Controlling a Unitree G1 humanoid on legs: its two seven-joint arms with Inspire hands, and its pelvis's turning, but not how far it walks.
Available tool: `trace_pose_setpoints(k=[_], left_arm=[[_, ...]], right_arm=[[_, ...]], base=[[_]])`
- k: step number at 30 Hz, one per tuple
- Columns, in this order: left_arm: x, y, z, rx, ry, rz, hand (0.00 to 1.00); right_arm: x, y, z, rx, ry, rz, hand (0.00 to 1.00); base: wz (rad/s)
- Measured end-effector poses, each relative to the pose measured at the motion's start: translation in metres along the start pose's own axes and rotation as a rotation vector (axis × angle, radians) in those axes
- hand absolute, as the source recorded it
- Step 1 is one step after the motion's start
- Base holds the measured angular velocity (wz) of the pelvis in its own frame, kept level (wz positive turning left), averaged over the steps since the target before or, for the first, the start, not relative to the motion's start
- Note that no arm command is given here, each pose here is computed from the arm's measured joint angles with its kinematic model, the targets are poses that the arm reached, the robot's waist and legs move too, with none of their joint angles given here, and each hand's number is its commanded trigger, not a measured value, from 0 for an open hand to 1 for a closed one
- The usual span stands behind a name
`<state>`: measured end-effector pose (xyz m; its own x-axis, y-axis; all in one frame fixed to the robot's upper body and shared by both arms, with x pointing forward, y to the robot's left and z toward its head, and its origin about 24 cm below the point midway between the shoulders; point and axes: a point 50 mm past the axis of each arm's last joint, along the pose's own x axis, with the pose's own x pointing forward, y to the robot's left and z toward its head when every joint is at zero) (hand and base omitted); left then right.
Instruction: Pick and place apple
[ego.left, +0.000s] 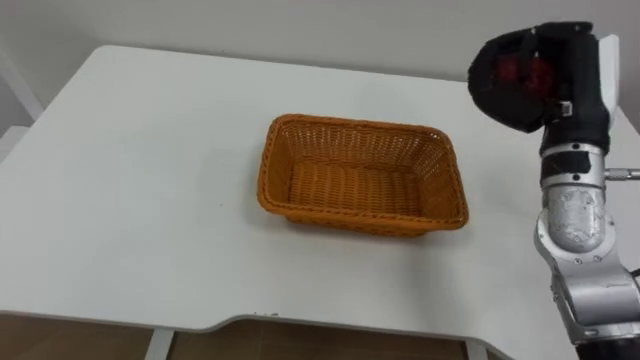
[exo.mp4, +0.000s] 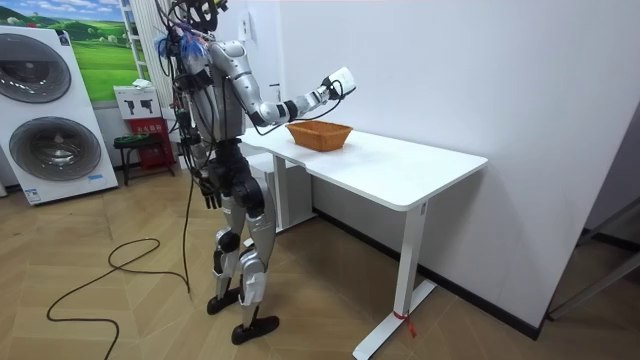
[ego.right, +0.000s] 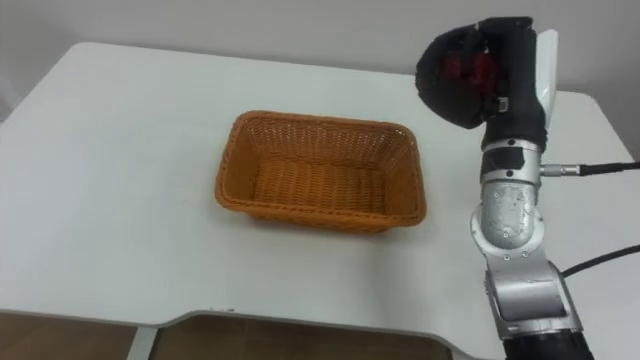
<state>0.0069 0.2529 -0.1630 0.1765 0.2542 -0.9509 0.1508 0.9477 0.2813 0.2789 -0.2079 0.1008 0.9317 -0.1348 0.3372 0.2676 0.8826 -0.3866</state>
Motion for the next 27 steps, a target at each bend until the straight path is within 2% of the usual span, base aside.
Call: trace_pose_setpoints(k=[5,6,7,8,17,27], left_arm=[[-0.001,-0.002,-0.003,-0.001,0.013,-0.018,0.0],[-0.001,-0.002,-0.005,-0.001,0.021,-0.02,0.0],[-0.001,-0.002,-0.005,-0.001,0.022,-0.02,0.0],[-0.001,-0.002,-0.005,-0.001,0.023,-0.024,0.0],[-0.001,-0.004,-0.006,-0.001,0.029,-0.053,0.0],[-0.001,-0.005,-0.006,-0.002,0.029,-0.066,0.0]], right_arm=[[0.004,0.007,0.004,0.003,-0.011,0.059,1.0],[0.004,0.008,0.005,0.004,-0.015,0.071,0.82],[0.004,0.008,0.005,0.003,-0.015,0.075,0.7],[0.004,0.009,0.004,0.003,-0.012,0.082,0.02],[0.003,0.021,-0.004,-0.012,0.041,0.177,0.0],[0.002,0.022,-0.004,-0.012,0.042,0.192,0.0]], base=[[0.08],[0.08],[0.13],[0.12],[0.04],[0.0]])
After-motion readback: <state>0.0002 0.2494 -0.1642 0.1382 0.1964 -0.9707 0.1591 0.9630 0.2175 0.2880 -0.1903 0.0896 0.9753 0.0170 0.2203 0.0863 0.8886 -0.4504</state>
